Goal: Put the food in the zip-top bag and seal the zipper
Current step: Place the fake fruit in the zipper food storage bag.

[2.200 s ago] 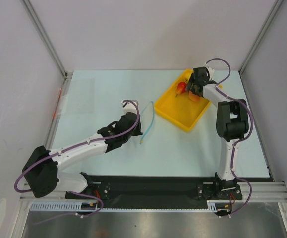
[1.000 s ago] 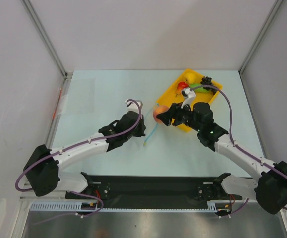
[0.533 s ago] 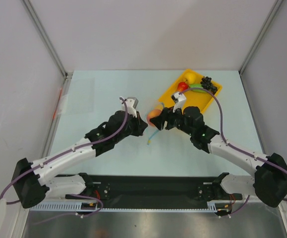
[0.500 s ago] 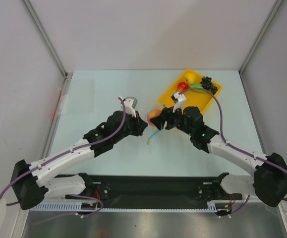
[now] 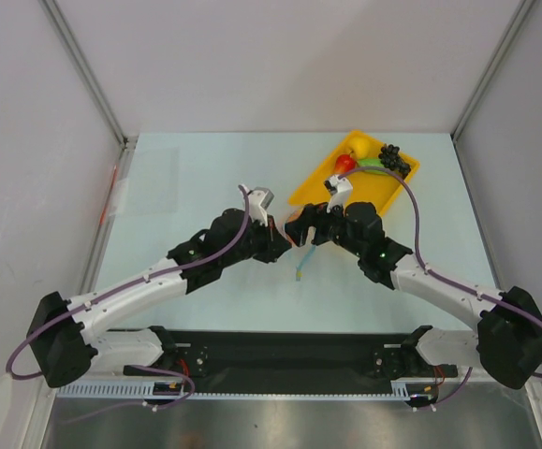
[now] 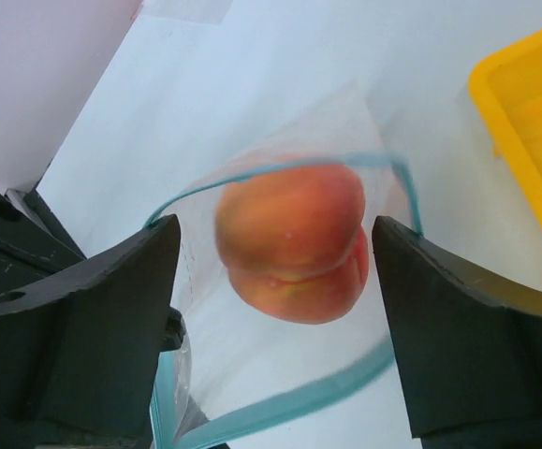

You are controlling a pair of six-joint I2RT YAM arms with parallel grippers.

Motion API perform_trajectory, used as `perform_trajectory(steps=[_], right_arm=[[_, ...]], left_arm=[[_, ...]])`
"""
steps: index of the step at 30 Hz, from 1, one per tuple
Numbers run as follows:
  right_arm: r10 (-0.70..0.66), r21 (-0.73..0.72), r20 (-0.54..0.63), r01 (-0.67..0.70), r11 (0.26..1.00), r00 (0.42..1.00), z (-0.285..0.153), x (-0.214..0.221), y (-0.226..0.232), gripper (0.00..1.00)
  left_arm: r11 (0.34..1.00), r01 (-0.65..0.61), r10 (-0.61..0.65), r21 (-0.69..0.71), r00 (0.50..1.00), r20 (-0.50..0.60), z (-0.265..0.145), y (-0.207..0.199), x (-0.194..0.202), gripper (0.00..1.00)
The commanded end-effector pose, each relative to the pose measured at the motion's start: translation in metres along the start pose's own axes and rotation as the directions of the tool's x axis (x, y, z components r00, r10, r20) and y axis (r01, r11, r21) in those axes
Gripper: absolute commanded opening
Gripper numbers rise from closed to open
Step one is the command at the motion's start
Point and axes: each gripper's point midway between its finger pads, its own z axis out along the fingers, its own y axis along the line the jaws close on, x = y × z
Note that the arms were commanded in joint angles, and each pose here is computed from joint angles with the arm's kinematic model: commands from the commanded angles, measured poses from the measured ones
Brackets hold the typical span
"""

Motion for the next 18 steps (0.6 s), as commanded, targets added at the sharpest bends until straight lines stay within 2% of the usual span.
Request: perform_trajectory(steps=[1,4,8,12,18], right_arm=[[-0.002,-0.03,0.074,0.004,1.0,0.997,-0.006,-0.017,0.008,0.89],[-0.009,-0.021,0.096,0.011,1.0,0.995,-0.012,-0.025,0.01,0.89],[-0.007,0.008,0.119,0.006,1.0,0.993,-0.018,-0.032,0.006,0.79],[-0.016,0.06,0.129,0.008,0.998,0.992,-0.025,-0.038,-0.001,0.77],[-0.019,0.251,0.17,-0.025,0.968,0.985,-0.036,-0.057,-0.043,0.71]], left_arm=[[1.0,0.015,-0.014,-0.002,0.997,0.071,-0.004,-0.005,-0.019,0.0],[0.998,0.04,-0.037,-0.039,0.996,0.082,-0.004,0.006,-0.02,0.0],[0.995,0.076,-0.068,-0.069,0.991,0.112,-0.006,0.017,-0.025,0.0],[0.991,0.082,-0.066,-0.107,0.988,0.143,-0.009,0.026,-0.026,0.0],[0.978,0.104,-0.072,-0.18,0.981,0.18,-0.005,0.045,-0.023,0.0]])
